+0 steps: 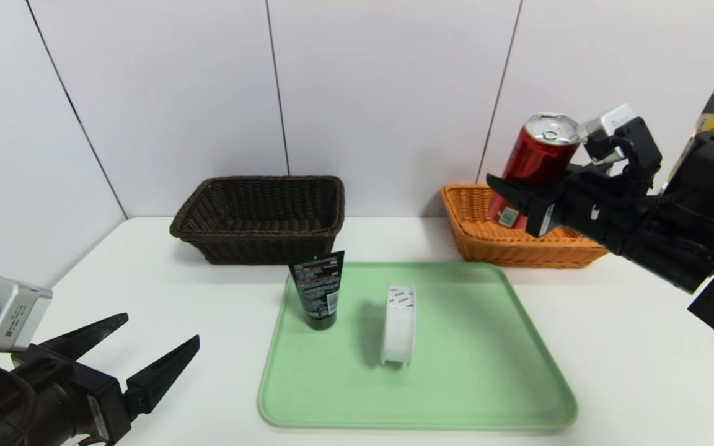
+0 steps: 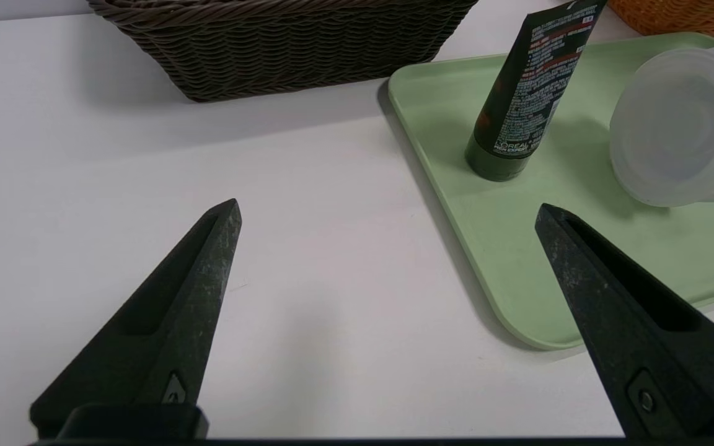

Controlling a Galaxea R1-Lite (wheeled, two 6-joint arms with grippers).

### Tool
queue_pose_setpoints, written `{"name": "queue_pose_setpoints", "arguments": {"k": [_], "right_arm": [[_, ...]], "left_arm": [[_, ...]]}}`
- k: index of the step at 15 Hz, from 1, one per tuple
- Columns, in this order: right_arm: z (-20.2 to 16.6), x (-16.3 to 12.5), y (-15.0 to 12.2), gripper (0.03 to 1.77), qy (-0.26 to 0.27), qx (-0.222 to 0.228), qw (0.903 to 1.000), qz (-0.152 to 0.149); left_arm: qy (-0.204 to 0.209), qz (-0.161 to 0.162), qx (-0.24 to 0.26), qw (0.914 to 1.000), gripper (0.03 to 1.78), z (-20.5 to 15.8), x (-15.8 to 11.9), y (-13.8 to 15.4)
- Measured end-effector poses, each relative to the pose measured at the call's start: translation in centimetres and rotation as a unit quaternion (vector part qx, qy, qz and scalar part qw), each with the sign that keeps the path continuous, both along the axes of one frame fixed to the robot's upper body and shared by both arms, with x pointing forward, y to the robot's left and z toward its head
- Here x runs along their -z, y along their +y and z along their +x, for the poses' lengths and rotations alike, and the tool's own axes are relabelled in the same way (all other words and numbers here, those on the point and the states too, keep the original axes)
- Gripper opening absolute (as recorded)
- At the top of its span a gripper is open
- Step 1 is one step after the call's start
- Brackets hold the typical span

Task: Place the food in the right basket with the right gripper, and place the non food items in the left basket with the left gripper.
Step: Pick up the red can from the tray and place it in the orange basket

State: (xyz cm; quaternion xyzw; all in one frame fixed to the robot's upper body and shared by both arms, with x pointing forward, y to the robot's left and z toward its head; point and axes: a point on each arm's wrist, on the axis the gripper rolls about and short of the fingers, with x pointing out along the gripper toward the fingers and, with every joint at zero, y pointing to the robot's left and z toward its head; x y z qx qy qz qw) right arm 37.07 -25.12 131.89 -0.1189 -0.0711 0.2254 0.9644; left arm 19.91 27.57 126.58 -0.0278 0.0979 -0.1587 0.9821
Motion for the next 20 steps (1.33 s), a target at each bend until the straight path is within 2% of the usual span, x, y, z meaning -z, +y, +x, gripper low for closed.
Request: {"name": "queue_pose_setpoints", "arguments": {"k": [4, 7, 15, 20], "right_arm": [[2.4, -2.1, -2.1, 0.97, -0.032, 0.030, 0.9990, 0.000], [3.9, -2.1, -2.7, 0.97, -0.030, 0.046, 0.9985, 0.000], [9.5, 0.2, -3.9, 0.97, -0.015, 0.074, 0.9971, -0.002], [12.5, 3.2, -4.3, 0.97, 0.013, 0.090, 0.9959, -0.003]], "left_arm": [[-0.001, 0.002, -0.001, 1.0000, 1.69, 0.0, 0.0, 0.0], [0.002, 0.002, -0.001, 1.0000, 1.69, 0.1, 0.0, 0.0], [0.015, 0.006, -0.001, 0.9999, 1.69, 0.1, 0.6, -0.1], [0.020, 0.008, -0.001, 0.9998, 1.69, 0.0, 0.9, 0.0]]}}
